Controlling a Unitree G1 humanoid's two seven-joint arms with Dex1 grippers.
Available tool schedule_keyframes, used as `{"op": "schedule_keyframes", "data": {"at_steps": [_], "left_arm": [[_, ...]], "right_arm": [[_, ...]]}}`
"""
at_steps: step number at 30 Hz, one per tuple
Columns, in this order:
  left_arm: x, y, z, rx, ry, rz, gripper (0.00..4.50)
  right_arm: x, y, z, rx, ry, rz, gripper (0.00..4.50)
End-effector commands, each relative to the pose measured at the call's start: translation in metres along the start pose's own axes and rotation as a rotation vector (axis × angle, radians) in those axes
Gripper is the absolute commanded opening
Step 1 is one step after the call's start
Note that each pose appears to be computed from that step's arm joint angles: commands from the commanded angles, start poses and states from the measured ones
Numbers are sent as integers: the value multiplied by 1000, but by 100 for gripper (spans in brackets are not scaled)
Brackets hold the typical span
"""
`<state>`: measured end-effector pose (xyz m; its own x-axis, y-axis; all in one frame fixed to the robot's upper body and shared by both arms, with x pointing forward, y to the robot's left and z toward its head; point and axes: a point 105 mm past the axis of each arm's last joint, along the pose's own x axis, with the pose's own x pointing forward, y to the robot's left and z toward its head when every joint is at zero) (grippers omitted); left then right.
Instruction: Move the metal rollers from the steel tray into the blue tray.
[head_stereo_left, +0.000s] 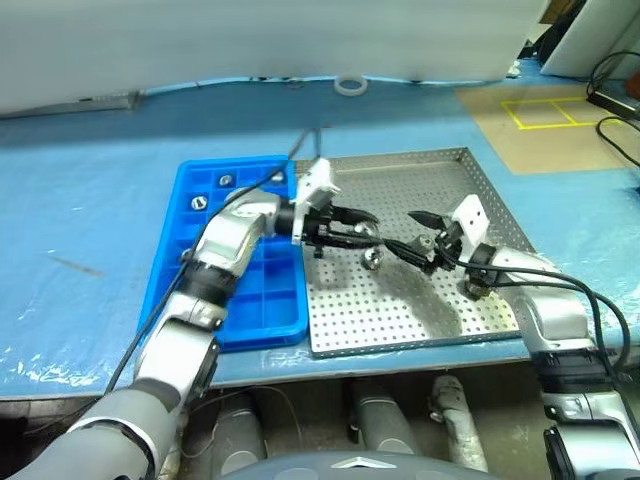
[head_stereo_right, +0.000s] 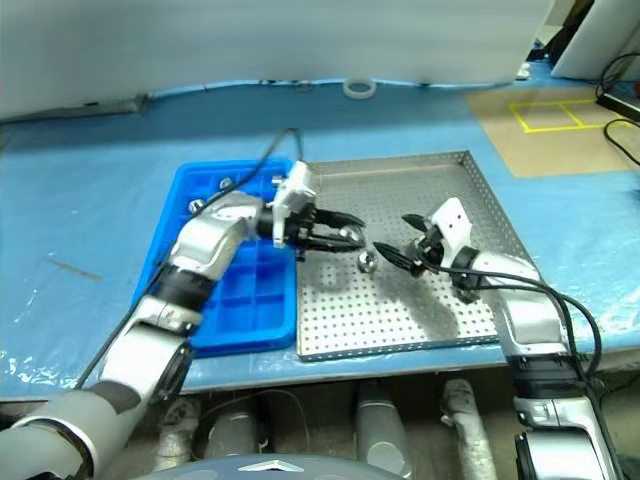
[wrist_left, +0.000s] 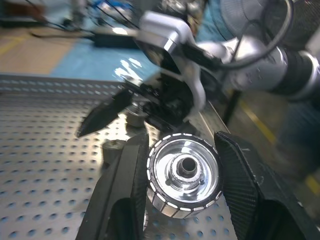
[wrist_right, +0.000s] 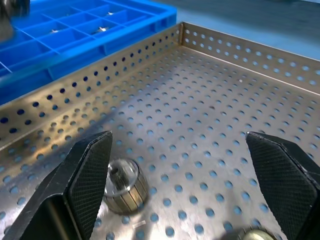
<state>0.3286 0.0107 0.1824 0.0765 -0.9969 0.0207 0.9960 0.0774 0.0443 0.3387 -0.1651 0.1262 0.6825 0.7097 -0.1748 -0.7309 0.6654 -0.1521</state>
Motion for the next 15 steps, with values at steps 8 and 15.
{"op": "schedule_keyframes", "data": {"at_steps": [8, 15], "left_arm": [[-79, 7, 22, 179, -209, 737, 171], [-132, -13, 18, 259, -177, 1072, 171]], "right_arm": [[48, 25, 28, -1, -81, 282, 450], [72, 38, 34, -14, -92, 406, 450]]}}
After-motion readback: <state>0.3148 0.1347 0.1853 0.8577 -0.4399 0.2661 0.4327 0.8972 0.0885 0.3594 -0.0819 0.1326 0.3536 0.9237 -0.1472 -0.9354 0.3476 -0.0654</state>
